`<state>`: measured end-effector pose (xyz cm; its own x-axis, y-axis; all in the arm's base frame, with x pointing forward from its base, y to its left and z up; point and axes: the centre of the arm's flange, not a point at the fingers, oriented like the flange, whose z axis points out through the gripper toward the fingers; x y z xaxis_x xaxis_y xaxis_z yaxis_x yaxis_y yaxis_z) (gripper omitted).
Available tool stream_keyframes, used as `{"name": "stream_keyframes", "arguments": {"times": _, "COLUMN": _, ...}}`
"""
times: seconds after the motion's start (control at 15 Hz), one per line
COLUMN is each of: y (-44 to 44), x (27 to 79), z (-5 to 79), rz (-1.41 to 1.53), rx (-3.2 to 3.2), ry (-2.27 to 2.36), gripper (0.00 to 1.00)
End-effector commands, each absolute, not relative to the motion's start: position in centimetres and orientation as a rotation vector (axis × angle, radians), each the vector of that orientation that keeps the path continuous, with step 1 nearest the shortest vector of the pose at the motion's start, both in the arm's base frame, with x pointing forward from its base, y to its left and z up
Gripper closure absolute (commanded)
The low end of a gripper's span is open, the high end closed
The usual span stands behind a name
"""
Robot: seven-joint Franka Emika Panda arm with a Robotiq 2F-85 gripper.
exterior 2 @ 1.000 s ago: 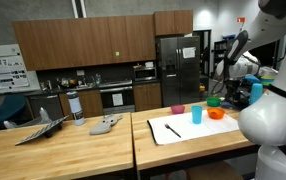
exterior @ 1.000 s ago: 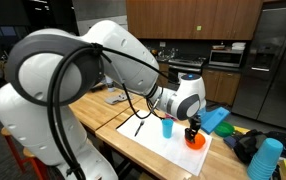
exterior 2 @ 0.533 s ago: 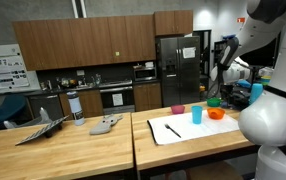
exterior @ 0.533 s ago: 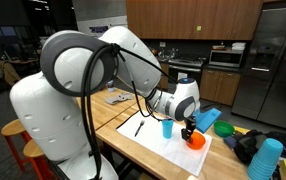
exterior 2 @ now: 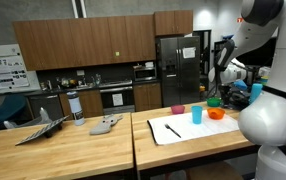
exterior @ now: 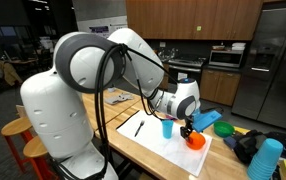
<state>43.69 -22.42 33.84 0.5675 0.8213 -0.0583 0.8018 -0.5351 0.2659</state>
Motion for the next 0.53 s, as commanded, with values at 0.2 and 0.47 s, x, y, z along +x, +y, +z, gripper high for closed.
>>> {"name": "stream_keyframes", "arguments": {"times": 0.2, "y": -23.8, "x": 44.9, "z": 34.1, "rz": 0.033, "rx": 2.747, "ry": 0.933, "gripper": 0.00}}
{"name": "stream_keyframes", "arguments": {"times": 0.47, "y": -23.8, "x": 44.5, "z": 34.2, "rz": 0.058, "rx": 2.758, "ry": 0.891, "gripper": 0.00}}
